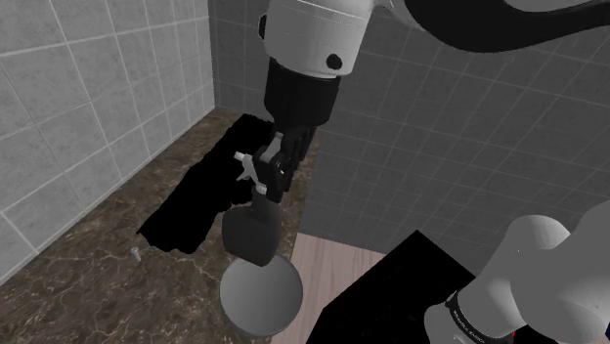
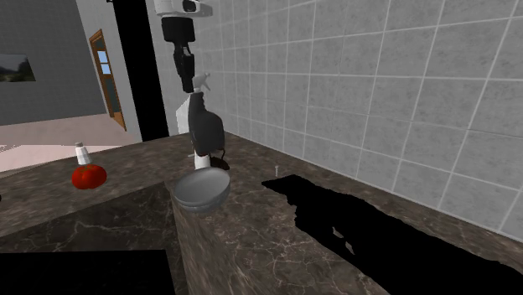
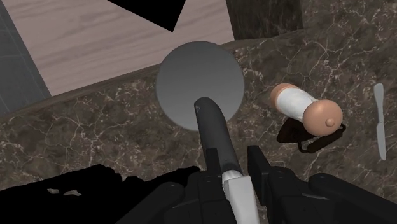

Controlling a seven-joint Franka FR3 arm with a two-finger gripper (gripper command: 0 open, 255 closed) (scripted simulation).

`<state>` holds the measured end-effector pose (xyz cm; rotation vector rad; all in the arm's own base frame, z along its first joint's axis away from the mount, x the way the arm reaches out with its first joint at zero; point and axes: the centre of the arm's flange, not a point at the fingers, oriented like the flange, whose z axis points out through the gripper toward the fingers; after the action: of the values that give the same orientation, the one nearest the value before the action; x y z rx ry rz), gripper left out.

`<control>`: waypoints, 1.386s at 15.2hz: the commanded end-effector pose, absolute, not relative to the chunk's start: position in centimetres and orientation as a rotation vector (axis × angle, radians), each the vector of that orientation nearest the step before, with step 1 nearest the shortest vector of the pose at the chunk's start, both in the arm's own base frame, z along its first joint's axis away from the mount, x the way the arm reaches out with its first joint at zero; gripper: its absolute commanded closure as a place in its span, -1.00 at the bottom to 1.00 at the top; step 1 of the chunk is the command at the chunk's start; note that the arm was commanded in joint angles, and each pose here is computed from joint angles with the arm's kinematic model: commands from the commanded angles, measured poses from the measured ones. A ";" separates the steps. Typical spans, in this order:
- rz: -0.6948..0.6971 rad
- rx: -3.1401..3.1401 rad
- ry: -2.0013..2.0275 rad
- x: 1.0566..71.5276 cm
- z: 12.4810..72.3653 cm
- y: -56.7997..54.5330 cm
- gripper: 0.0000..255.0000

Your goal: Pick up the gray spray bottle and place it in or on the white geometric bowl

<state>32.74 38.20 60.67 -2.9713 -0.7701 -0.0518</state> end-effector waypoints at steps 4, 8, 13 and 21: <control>-0.053 -2.971 -0.770 32.7 58.1 38.3 1.00; -0.053 -2.971 -0.770 32.7 56.0 38.3 1.00; -0.053 -2.971 -0.770 32.7 53.3 38.3 1.00; -0.053 -2.971 -0.770 32.7 51.8 38.3 1.00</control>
<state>32.72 38.29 51.82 -2.9711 -0.7699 -0.0524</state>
